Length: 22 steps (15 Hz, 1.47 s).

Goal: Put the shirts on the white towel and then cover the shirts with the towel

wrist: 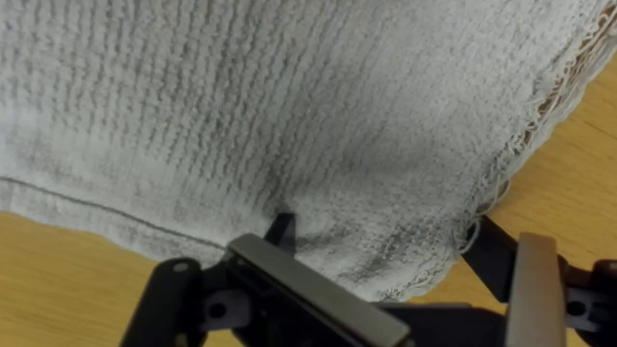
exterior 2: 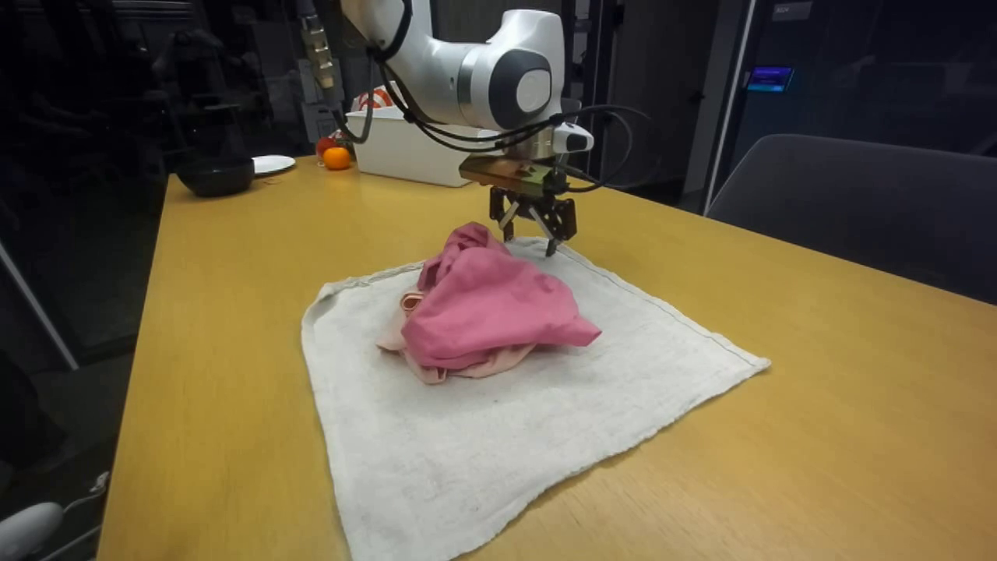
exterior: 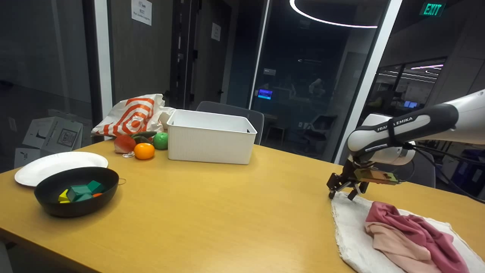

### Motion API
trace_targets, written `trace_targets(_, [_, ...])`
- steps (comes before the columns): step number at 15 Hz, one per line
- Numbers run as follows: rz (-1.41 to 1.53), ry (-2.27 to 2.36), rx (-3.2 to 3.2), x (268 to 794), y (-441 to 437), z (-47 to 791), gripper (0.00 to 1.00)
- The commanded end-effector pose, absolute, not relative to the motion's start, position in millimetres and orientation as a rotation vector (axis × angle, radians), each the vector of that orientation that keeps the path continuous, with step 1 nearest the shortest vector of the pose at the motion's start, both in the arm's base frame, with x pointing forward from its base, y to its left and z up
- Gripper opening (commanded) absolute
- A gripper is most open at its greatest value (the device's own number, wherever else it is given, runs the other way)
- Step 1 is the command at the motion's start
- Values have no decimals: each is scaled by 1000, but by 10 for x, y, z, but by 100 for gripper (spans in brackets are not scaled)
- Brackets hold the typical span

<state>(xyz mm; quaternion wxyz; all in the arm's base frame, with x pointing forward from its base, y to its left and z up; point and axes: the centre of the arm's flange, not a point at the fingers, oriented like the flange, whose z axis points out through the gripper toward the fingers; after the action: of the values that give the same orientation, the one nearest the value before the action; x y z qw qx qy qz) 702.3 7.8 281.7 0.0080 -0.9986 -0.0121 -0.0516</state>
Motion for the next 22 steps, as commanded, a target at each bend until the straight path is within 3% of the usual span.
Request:
trace_targets(1, [-170,-78,-3103,7148,68,2907,58])
trace_targets(8, [-191,-74,-3090,7160,115,2980,6])
trace_targets(10, [-199,-86,-3090,7174,160,3012,0])
trace_targets(13, [-221,-104,-3082,7170,233,3115,5])
trace_targets(22, [-367,-49,-3141,6955,9,3997,5])
